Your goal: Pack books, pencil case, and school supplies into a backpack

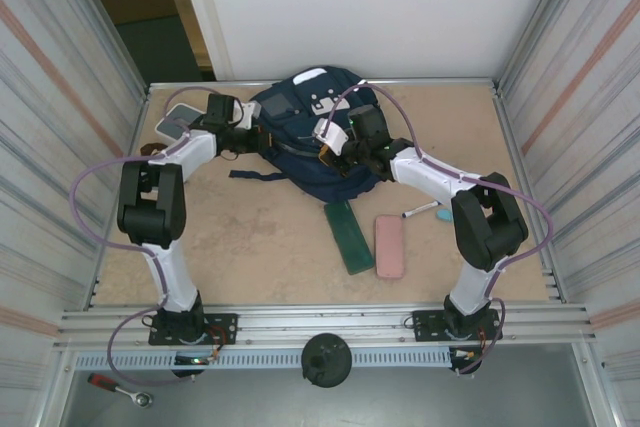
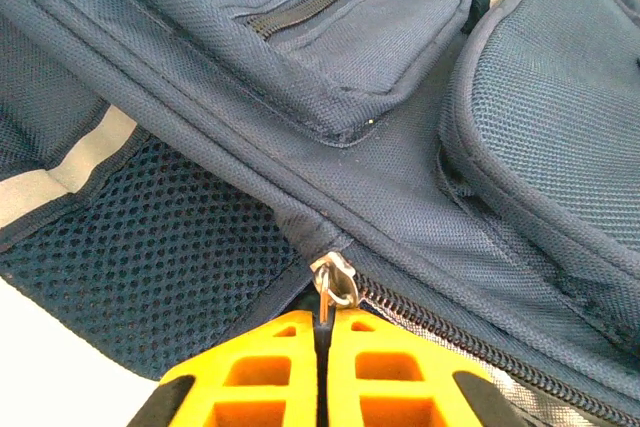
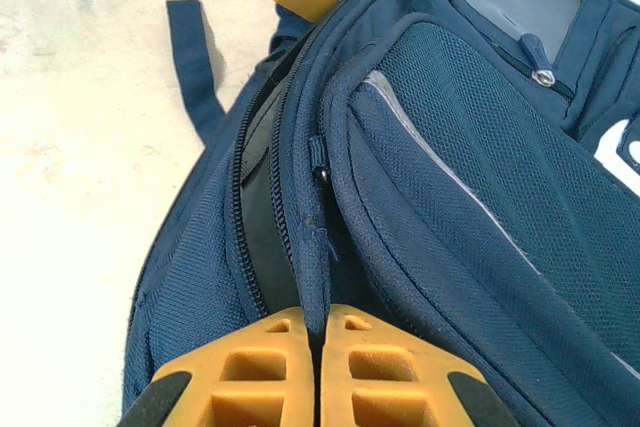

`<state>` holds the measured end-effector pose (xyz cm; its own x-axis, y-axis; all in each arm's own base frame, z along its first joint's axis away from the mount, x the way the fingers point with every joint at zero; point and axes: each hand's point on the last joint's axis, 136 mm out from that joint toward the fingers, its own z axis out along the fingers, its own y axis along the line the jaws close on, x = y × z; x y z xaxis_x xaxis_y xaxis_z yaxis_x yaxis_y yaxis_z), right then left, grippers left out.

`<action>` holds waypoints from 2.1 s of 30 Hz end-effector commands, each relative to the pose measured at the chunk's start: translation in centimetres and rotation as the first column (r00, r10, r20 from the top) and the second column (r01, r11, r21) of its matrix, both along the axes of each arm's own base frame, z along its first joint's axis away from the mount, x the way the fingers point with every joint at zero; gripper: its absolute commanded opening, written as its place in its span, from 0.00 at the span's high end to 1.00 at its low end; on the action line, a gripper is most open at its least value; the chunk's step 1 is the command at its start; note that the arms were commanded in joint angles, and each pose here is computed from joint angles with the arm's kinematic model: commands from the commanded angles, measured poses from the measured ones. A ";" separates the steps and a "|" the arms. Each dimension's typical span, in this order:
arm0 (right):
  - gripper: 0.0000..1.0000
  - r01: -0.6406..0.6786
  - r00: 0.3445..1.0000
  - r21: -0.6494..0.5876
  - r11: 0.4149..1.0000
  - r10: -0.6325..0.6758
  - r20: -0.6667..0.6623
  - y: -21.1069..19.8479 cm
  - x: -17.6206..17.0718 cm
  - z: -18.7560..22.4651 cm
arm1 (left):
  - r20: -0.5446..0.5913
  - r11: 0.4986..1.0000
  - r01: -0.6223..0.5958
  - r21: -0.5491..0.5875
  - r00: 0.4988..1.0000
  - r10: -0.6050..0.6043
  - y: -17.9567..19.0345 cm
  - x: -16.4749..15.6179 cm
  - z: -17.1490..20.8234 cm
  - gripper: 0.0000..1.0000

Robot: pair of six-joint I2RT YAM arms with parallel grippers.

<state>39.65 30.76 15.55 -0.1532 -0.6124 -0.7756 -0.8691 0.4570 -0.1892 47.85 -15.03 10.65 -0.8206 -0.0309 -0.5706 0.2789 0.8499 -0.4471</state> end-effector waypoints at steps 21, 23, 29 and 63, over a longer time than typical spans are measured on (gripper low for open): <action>0.51 0.387 0.919 0.059 0.920 -0.380 -0.102 -4.8 -0.3 5.3 | 0.516 0.989 0.137 0.058 0.844 -0.147 -2.2 -4.1 12.0 0.32; 0.49 0.449 0.887 0.086 0.889 -0.433 -0.159 -6.8 -1.0 5.4 | 0.543 0.968 0.199 0.156 0.801 -0.252 -4.8 -5.0 12.2 0.30; 0.44 0.682 0.713 0.144 0.717 -0.608 -0.350 -14.9 -1.3 4.9 | 0.496 0.833 0.398 0.384 0.672 -0.550 -11.7 -7.5 11.0 0.25; 0.25 0.940 0.283 -0.027 0.340 -0.821 -0.495 -25.1 -5.8 -3.9 | 0.115 0.635 0.545 0.547 0.703 -0.702 -20.1 -3.0 -0.3 0.45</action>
